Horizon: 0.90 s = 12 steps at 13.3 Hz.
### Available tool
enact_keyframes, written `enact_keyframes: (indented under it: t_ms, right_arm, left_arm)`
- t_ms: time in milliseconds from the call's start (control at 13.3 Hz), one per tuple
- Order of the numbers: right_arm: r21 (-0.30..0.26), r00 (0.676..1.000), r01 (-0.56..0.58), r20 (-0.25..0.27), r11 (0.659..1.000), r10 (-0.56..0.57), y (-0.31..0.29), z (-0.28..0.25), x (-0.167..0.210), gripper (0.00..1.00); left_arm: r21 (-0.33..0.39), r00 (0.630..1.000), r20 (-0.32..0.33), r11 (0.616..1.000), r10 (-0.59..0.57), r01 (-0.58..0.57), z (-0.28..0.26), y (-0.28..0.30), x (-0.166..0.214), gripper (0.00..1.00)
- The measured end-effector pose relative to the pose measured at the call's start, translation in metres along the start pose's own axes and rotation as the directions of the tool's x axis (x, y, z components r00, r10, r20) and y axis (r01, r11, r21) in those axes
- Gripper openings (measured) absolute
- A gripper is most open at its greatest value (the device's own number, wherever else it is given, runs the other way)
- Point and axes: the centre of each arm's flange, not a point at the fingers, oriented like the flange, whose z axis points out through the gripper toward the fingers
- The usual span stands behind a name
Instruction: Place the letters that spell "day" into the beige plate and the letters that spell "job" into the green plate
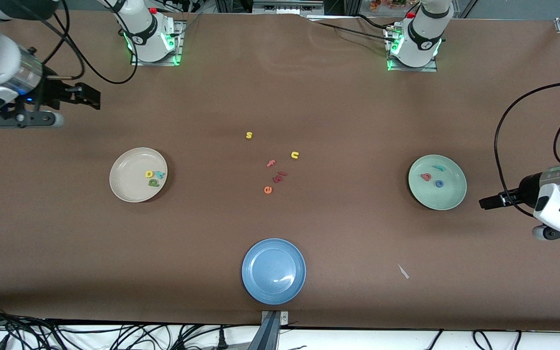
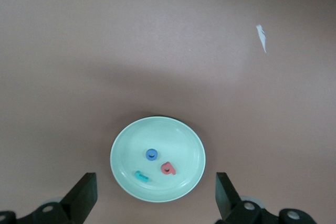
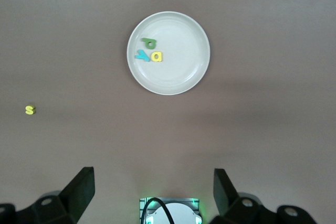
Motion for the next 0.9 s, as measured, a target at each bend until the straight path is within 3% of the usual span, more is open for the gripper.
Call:
enact_keyframes:
  t_ms: [226,678,904]
  right_arm:
    - [0.011,1.0,-0.022,0.012,1.0,0.022,0.03,-0.001,0.0,1.0]
    - [0.013,1.0,-0.004,0.011,1.0,0.004,0.034,-0.001,0.001,1.0]
    - [0.011,1.0,0.003,0.006,1.0,-0.003,0.03,-0.002,0.001,1.0]
  left_arm:
    - [0.054,0.983,-0.045,0.983,0.175,-0.173,-0.038,0.017,-0.012,0.99]
    - [0.087,0.967,-0.12,0.972,0.227,-0.217,-0.091,0.049,-0.039,1.0]
    - [0.118,0.965,-0.053,0.961,0.258,-0.25,-0.126,0.07,-0.084,1.0]
